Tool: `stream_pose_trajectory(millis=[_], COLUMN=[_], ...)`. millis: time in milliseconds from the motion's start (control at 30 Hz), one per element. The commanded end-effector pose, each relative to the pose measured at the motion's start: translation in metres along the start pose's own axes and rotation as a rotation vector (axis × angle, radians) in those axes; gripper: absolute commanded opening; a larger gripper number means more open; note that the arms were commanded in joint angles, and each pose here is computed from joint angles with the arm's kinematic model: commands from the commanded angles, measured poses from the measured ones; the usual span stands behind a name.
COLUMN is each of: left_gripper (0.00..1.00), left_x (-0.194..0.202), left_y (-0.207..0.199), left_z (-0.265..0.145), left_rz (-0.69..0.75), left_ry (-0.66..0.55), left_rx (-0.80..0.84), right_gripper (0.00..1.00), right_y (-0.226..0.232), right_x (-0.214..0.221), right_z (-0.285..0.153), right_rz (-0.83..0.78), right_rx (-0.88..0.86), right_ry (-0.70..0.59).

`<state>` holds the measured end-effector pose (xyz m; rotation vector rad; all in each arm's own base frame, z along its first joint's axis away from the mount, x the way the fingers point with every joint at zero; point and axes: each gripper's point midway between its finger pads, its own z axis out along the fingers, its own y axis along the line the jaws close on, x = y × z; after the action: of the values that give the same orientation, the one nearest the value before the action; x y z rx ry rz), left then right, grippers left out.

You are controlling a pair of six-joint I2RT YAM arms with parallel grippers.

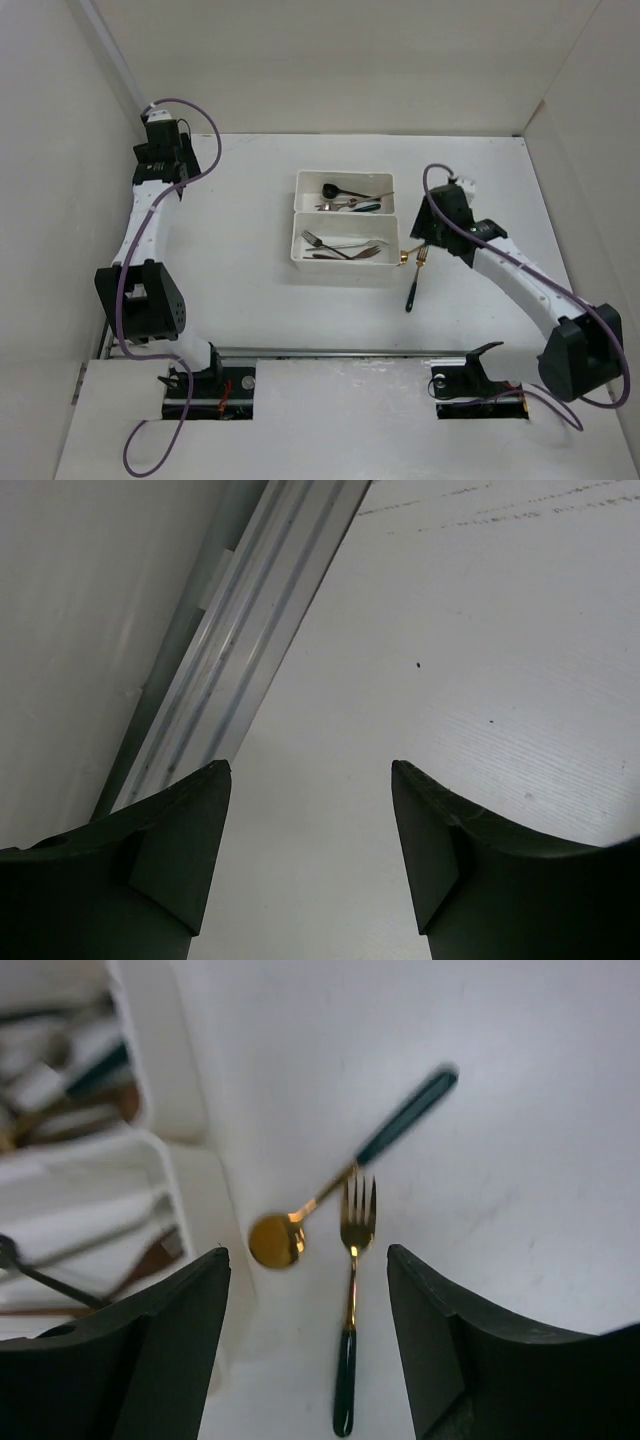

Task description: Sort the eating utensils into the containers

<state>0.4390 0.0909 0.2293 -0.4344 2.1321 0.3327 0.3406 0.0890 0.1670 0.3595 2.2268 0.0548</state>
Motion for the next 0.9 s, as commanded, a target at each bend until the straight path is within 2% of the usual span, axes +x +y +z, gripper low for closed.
stream_pose_trajectory(millis=[0, 100, 267, 367, 400, 533, 600, 700, 733, 767, 867], left_gripper=[0.63, 0.63, 0.63, 0.63, 0.63, 0.63, 0.63, 0.63, 0.63, 0.63, 0.63], left_x=[-0.020, -0.017, -0.015, -0.012, -0.012, -0.015, -0.015, -0.015, -0.018, -0.018, -0.018], left_y=[-0.006, -0.008, -0.009, -0.006, -0.006, -0.002, -0.001, -0.001, -0.001, 0.005, 0.005], left_z=[-0.001, 0.002, 0.000, -0.003, -0.003, -0.006, -0.006, -0.006, -0.009, -0.008, -0.008], left_rz=[-0.046, -0.043, -0.042, -0.042, -0.042, -0.046, -0.036, -0.036, -0.039, -0.044, -0.044], left_ry=[-0.045, -0.035, -0.032, -0.034, -0.034, -0.045, -0.045, -0.045, -0.054, -0.055, -0.055], left_rx=[0.028, 0.037, 0.046, 0.036, 0.036, 0.019, 0.018, 0.018, 0.020, 0.003, 0.003], right_gripper=[0.69, 0.66, 0.62, 0.54, 0.50, 0.48, 0.44, 0.28, 0.18, 0.00, 0.00], right_y=[-0.015, -0.017, -0.031, -0.024, -0.023, -0.016, -0.011, -0.013, -0.013, -0.013, -0.019], right_x=[0.093, 0.104, 0.144, 0.160, 0.166, 0.191, 0.191, 0.192, 0.192, 0.192, 0.189], right_z=[0.004, 0.001, 0.003, 0.008, 0.012, 0.015, 0.014, 0.015, 0.015, 0.015, 0.013], right_rz=[0.196, 0.198, 0.174, 0.187, 0.175, 0.096, 0.064, 0.067, 0.067, 0.067, 0.116], right_rx=[0.096, 0.102, 0.154, 0.111, 0.110, 0.117, 0.112, 0.127, 0.127, 0.127, 0.159], right_ry=[0.277, 0.319, 0.442, 0.487, 0.513, 0.601, 0.600, 0.600, 0.600, 0.600, 0.584])
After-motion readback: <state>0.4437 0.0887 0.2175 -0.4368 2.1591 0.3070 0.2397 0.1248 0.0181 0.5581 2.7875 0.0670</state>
